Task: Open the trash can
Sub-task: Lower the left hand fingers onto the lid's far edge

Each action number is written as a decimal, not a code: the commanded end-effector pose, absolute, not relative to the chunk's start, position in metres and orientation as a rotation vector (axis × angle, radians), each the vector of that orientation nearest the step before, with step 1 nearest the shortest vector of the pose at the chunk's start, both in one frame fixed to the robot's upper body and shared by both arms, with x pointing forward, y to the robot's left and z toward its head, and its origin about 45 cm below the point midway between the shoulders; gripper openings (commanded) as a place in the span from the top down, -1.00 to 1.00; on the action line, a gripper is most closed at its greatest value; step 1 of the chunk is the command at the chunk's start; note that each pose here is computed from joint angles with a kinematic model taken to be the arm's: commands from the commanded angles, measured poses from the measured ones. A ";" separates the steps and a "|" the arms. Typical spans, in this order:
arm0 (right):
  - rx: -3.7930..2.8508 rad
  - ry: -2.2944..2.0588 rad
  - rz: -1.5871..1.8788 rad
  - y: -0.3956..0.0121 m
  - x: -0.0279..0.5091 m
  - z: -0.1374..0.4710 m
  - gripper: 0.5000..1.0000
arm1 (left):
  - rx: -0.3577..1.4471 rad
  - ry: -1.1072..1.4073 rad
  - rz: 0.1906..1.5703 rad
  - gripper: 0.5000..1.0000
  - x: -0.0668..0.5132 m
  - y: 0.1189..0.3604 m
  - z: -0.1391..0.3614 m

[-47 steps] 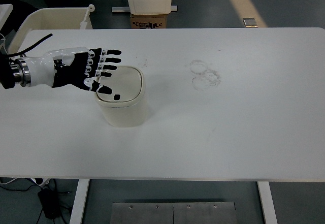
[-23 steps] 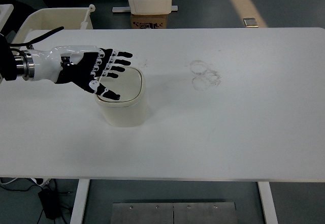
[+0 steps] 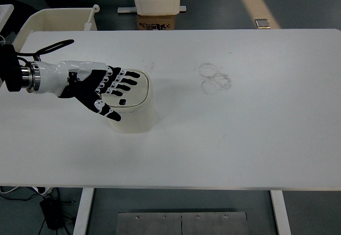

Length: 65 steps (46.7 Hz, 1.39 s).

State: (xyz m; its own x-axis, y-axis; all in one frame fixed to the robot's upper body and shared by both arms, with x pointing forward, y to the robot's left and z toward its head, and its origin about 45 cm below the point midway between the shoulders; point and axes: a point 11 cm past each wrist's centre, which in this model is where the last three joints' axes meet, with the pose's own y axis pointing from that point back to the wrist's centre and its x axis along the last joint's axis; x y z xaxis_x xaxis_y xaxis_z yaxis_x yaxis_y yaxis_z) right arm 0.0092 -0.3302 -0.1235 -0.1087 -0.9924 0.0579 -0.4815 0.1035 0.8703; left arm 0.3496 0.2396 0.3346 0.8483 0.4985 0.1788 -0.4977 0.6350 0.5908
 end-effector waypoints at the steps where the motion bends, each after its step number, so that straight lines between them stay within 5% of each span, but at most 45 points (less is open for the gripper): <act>1: 1.460 -1.685 -0.928 -0.330 0.009 -0.123 -0.97 | 0.677 0.002 0.568 -1.00 0.350 0.240 0.333; 65: 1.458 -1.685 -0.927 -0.330 0.009 -0.123 -0.97 | 0.691 0.053 0.568 -1.00 0.344 0.243 0.313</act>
State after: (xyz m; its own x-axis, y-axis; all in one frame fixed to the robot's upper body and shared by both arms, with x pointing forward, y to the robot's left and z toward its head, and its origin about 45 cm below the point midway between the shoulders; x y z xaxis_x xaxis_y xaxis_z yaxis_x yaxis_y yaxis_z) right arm 0.0092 -0.3302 -0.1235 -0.1086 -0.9924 0.0582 -0.4814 0.1037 0.8703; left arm 0.3439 0.2438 0.3116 0.8483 0.5119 0.1357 -0.4759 0.6245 0.6193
